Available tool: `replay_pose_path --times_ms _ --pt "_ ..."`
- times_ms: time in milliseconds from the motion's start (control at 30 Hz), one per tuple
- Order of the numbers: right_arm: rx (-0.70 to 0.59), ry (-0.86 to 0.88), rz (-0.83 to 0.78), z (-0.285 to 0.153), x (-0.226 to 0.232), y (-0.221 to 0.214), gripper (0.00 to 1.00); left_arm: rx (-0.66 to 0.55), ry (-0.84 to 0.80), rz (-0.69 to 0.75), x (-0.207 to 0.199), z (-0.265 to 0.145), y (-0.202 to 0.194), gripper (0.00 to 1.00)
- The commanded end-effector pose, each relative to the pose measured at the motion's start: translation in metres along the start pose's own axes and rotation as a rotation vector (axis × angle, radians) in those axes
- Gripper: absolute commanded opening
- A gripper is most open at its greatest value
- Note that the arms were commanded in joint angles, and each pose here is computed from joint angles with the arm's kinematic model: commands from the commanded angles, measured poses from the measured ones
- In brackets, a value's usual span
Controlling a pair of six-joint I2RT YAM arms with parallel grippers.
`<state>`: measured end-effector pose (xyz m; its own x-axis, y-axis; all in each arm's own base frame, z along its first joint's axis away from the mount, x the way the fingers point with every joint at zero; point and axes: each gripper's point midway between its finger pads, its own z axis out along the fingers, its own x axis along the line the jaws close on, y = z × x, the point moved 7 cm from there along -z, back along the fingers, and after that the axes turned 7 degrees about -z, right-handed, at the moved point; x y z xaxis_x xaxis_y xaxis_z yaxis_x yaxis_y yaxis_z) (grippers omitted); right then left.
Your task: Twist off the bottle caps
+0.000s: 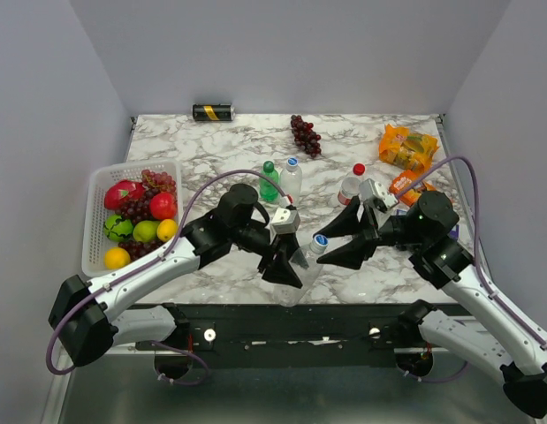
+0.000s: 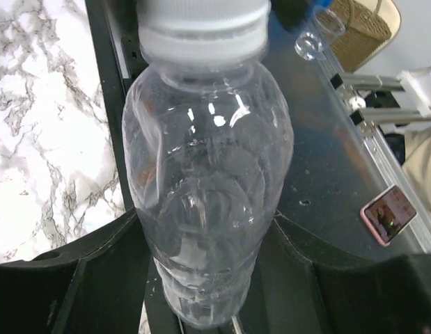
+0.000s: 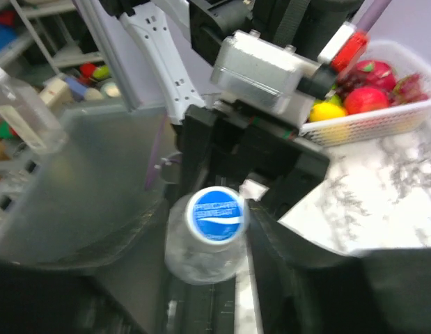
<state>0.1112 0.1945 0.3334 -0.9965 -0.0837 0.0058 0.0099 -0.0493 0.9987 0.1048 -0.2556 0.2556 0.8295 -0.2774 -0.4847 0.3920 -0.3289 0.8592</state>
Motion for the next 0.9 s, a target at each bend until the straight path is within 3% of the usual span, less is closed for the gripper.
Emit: replay_pose_path --times_ms 0,100,133,267,433,633,867 --pt "0.022 -0.071 0.034 -0.004 0.002 -0.008 0.72 -0.046 0.132 0.080 0.006 -0.005 0.024 0.36" --pt "0.023 -0.160 0.047 -0.008 -0.001 -0.002 0.77 -0.050 0.222 0.086 0.013 -0.008 0.024 0.36" --pt "0.019 -0.214 0.048 -0.010 -0.004 0.000 0.87 -0.047 0.255 0.085 0.016 -0.009 0.024 0.36" --pt "-0.009 -0.418 0.065 -0.021 -0.014 0.007 0.90 -0.057 0.399 0.080 0.028 -0.015 0.024 0.37" --pt "-0.035 -0.721 0.212 -0.032 -0.036 0.009 0.83 -0.077 0.608 0.031 0.049 -0.024 0.022 0.37" --pt "-0.044 -0.734 0.335 -0.017 -0.056 -0.005 0.70 -0.080 0.726 -0.035 0.066 -0.027 0.016 0.37" --pt "-0.047 -0.713 0.360 -0.009 -0.061 -0.009 0.67 -0.063 0.773 -0.051 0.072 -0.026 0.011 0.37"
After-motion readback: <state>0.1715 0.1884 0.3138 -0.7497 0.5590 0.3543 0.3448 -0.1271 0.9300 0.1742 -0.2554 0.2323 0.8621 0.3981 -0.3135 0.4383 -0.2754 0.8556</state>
